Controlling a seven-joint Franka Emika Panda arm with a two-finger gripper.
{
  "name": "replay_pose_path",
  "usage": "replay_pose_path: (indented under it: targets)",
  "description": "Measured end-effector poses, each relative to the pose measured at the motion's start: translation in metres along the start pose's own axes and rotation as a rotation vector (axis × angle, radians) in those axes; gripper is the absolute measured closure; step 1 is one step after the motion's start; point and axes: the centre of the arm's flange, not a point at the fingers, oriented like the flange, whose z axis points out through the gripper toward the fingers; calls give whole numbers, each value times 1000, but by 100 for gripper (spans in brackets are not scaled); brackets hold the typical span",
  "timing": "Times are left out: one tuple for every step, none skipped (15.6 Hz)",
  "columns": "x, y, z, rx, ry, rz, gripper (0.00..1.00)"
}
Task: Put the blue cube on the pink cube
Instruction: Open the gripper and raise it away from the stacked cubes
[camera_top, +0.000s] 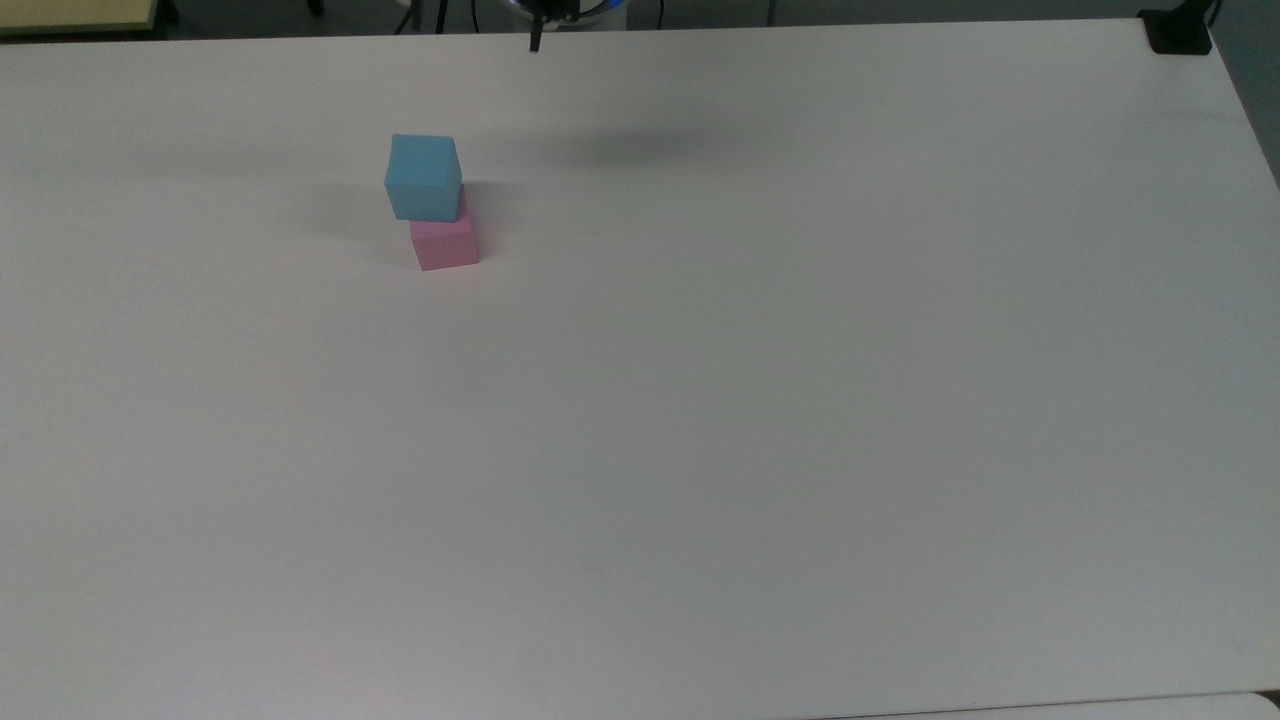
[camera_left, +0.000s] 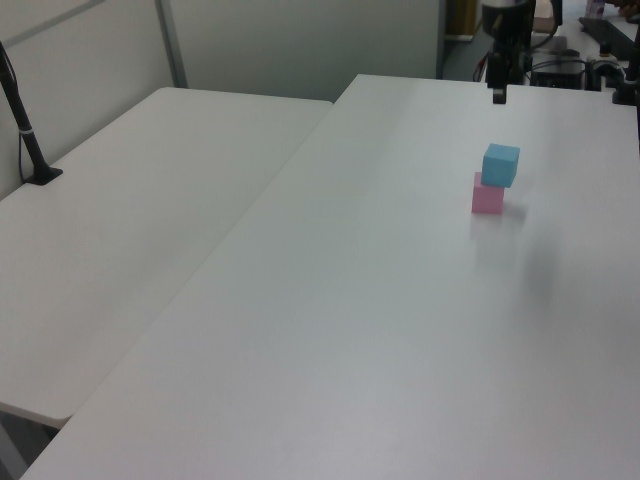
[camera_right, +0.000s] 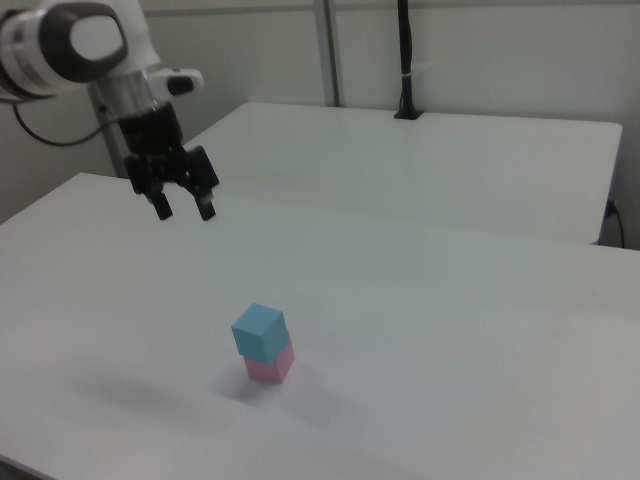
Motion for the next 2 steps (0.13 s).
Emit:
replay_pose_path:
  targets:
    - [-4,1,-10,6,14,11,0]
    - [-9,4,-18,25,27,21,0]
